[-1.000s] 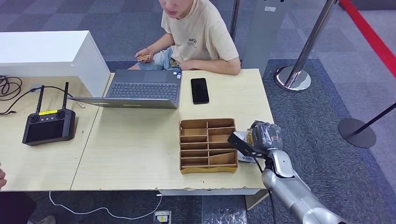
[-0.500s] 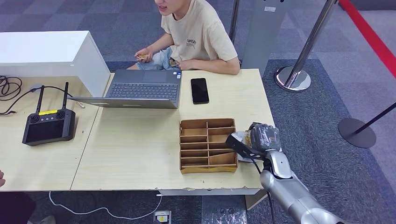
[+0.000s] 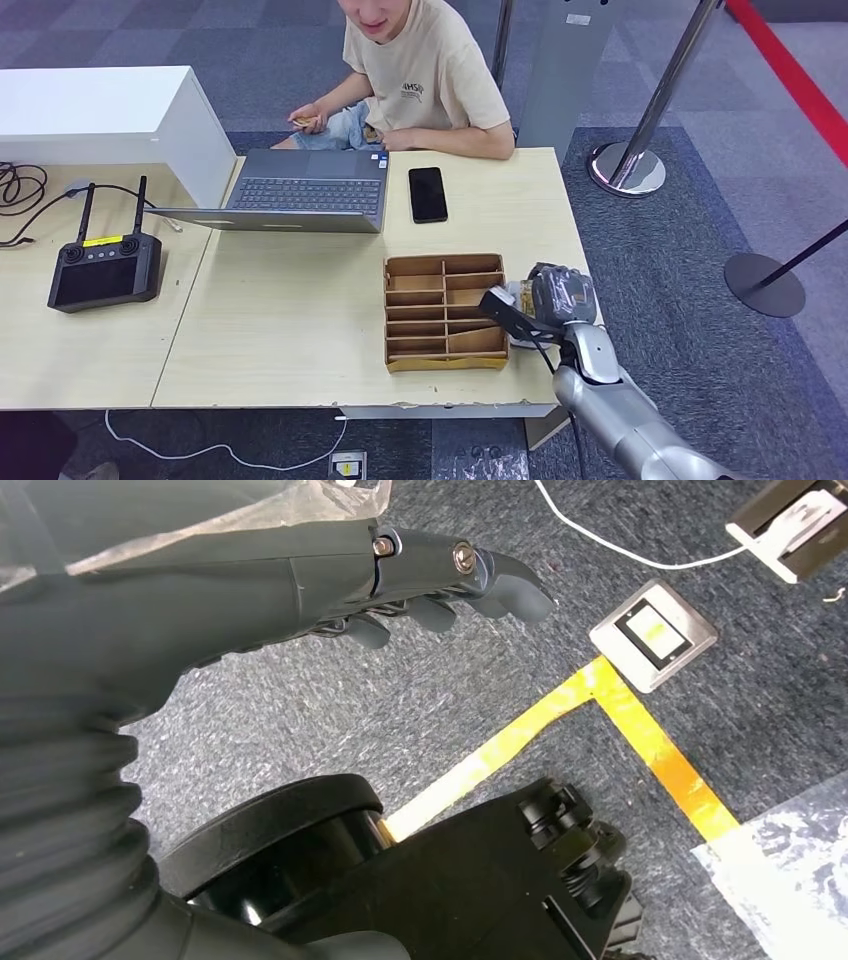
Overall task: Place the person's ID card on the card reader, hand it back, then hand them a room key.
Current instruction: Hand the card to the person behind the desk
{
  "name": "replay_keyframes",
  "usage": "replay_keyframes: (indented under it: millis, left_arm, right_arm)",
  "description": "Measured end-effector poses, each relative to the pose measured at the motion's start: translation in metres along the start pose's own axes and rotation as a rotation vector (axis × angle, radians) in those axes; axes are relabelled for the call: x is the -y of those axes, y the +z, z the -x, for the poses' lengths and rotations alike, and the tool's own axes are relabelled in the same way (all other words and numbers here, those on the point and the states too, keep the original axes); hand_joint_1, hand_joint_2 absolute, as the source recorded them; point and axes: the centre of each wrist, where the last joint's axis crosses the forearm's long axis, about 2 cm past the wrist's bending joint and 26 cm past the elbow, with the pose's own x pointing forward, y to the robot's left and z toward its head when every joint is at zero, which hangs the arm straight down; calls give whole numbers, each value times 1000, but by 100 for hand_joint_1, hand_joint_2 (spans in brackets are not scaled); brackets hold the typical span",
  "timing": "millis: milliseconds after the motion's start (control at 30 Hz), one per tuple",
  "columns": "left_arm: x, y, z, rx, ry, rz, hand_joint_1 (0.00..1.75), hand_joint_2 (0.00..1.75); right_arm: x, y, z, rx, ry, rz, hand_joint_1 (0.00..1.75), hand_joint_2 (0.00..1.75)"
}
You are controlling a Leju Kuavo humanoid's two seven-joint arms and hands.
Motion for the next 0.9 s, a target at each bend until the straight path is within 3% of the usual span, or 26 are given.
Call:
replay_keyframes:
  millis: [267,600,900]
  left_arm:
    - [1,0,-1,-10,-52,-17,0,175]
    - [1,1,-1,-35,-104,-41,0,175]
    - [2,1,-2,-34,-136,-43,0,175]
  right_arm:
    - [6,-3,-14,63,-9,41,175,175]
    - [24,-11,-51,165,-38,152,175,175]
    - [44,-14,-69,183,-123,242,175,175]
